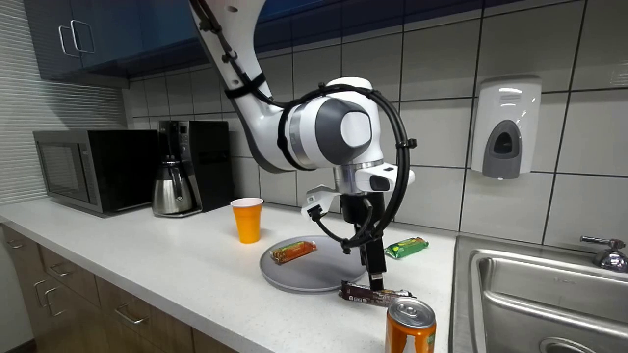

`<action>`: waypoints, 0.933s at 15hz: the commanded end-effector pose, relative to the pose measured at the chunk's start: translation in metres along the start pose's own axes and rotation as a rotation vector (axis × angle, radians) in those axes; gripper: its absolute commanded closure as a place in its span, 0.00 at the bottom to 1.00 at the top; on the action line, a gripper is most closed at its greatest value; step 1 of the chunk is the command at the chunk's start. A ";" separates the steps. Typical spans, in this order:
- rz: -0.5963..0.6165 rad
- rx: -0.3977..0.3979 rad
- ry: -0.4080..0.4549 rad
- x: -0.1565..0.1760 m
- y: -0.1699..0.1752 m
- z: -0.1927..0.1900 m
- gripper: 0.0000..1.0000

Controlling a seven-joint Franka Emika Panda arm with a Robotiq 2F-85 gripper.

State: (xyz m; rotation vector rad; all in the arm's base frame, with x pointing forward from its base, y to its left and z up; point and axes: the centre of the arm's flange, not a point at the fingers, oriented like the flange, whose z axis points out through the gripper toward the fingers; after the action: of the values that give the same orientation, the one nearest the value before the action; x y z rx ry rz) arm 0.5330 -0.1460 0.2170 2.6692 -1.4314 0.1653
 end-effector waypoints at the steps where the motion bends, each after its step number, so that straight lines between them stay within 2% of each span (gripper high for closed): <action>1: 0.052 -0.006 -0.003 0.014 -0.009 0.013 0.00; 11: 0.088 -0.041 -0.019 0.027 -0.006 0.041 0.00; 12: 0.091 -0.041 -0.019 0.027 -0.006 0.042 0.25; 14: 0.093 -0.041 -0.020 0.029 -0.006 0.044 0.34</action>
State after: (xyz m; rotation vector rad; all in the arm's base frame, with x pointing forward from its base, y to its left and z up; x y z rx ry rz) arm 0.5478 -0.1694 0.1775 2.6004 -1.5176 0.1175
